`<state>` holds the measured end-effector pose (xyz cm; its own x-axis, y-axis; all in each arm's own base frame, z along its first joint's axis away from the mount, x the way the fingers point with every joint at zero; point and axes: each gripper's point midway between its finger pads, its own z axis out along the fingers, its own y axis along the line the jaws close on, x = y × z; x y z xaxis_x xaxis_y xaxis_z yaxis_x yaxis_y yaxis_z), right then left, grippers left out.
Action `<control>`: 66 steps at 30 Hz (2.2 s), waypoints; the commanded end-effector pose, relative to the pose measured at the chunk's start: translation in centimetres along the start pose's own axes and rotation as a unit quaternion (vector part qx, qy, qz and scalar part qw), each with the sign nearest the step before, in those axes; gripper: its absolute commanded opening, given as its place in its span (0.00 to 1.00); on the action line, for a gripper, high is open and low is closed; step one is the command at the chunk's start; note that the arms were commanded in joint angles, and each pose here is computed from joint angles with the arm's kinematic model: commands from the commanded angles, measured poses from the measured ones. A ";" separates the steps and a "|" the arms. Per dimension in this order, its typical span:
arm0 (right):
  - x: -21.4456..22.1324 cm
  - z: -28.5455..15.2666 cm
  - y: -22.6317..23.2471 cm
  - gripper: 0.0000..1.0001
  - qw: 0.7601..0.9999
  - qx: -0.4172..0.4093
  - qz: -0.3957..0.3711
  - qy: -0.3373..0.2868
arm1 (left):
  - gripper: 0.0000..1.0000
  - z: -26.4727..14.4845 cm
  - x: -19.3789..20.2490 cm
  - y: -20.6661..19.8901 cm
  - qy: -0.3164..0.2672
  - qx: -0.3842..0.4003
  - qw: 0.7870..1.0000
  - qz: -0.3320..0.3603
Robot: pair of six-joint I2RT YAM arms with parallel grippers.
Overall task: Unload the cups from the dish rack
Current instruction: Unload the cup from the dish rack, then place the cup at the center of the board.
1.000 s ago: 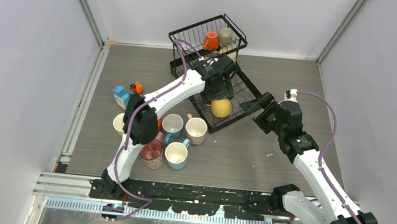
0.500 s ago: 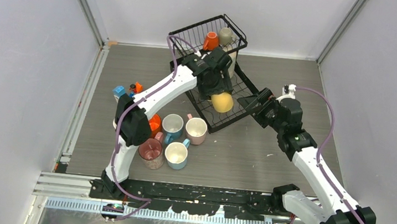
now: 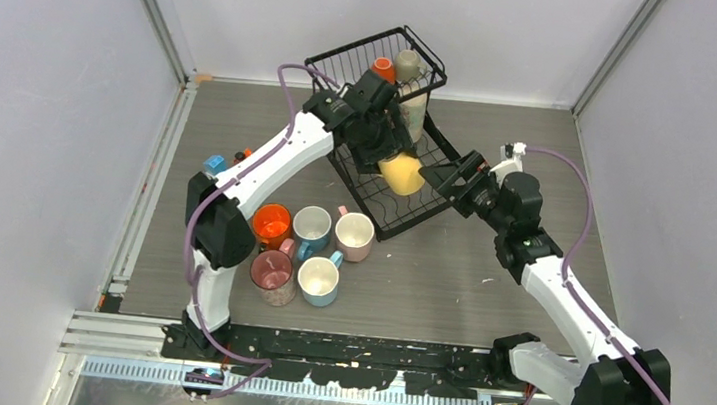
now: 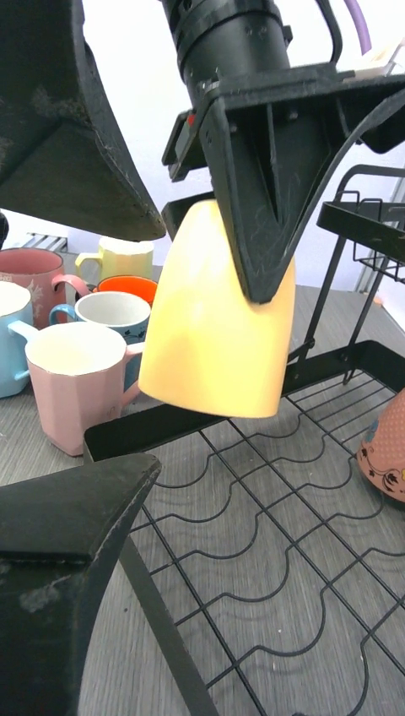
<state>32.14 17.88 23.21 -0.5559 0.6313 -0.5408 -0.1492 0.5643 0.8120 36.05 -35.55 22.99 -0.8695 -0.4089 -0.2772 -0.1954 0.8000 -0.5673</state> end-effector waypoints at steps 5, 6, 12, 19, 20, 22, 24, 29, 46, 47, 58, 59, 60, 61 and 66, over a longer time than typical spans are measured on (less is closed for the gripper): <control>-0.2 0.7 2.0 1.00 0.998 -0.067 0.002 -0.004 | 0.00 -5.8 -1.7 -5.3 -0.016 0.127 0.992 -0.019; -0.1 0.8 2.1 1.00 0.997 -0.073 0.005 -0.003 | 0.00 -5.9 -1.6 -5.4 -0.016 0.130 0.991 -0.020; -0.4 1.1 3.9 1.00 0.991 -0.130 0.023 -0.008 | 0.00 -6.4 -1.4 -6.0 -0.008 0.148 0.989 -0.027; -0.9 0.8 6.1 1.00 0.981 -0.193 0.029 -0.022 | 0.00 -6.8 -1.2 -6.4 0.007 0.166 0.985 -0.040; -1.1 0.6 6.2 1.00 0.979 -0.198 0.029 -0.025 | 0.00 -6.9 -1.1 -6.5 0.009 0.169 0.985 -0.042; -1.1 0.5 6.6 1.00 0.978 -0.207 0.028 -0.026 | 0.00 -7.1 -1.1 -6.7 0.014 0.176 0.983 -0.046; -1.3 0.2 7.1 1.00 0.975 -0.218 0.030 -0.029 | 0.00 -7.2 -1.1 -6.9 0.017 0.183 0.982 -0.050; -1.7 -0.6 8.7 0.99 0.966 -0.252 0.038 -0.034 | 0.00 -7.8 -1.1 -7.4 0.025 0.204 0.976 -0.066; -2.2 -1.9 11.2 0.61 0.952 -0.300 0.043 -0.041 | 0.00 -8.1 -0.5 -8.6 0.064 0.243 0.963 -0.098; -2.3 -2.0 11.3 0.57 0.952 -0.301 0.042 -0.042 | 0.00 -8.1 -0.5 -8.5 0.065 0.243 0.963 -0.098; -2.5 -2.3 11.4 0.10 0.953 -0.298 0.041 -0.046 | 0.00 -8.1 -0.1 -8.3 0.071 0.251 0.960 -0.101; -2.6 -2.3 11.5 0.04 0.953 -0.297 0.040 -0.048 | 0.00 -8.1 -0.1 -8.3 0.072 0.250 0.960 -0.101; -2.6 -2.4 11.5 0.01 0.953 -0.296 0.039 -0.049 | 0.00 -8.2 -0.1 -8.3 0.071 0.252 0.960 -0.100; -2.7 -2.4 11.5 0.01 0.953 -0.295 0.038 -0.051 | 0.00 -8.2 0.0 -8.3 0.071 0.253 0.960 -0.098; -3.0 -2.6 11.7 0.01 0.955 -0.289 0.034 -0.058 | 0.23 -8.6 0.0 -8.2 0.062 0.260 0.960 -0.080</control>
<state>31.19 21.43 30.73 -0.5522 0.7138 -0.4307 -0.4503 0.1794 0.8746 35.07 -38.66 29.46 -0.8736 -0.4843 0.0470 -0.2878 0.4363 -0.8525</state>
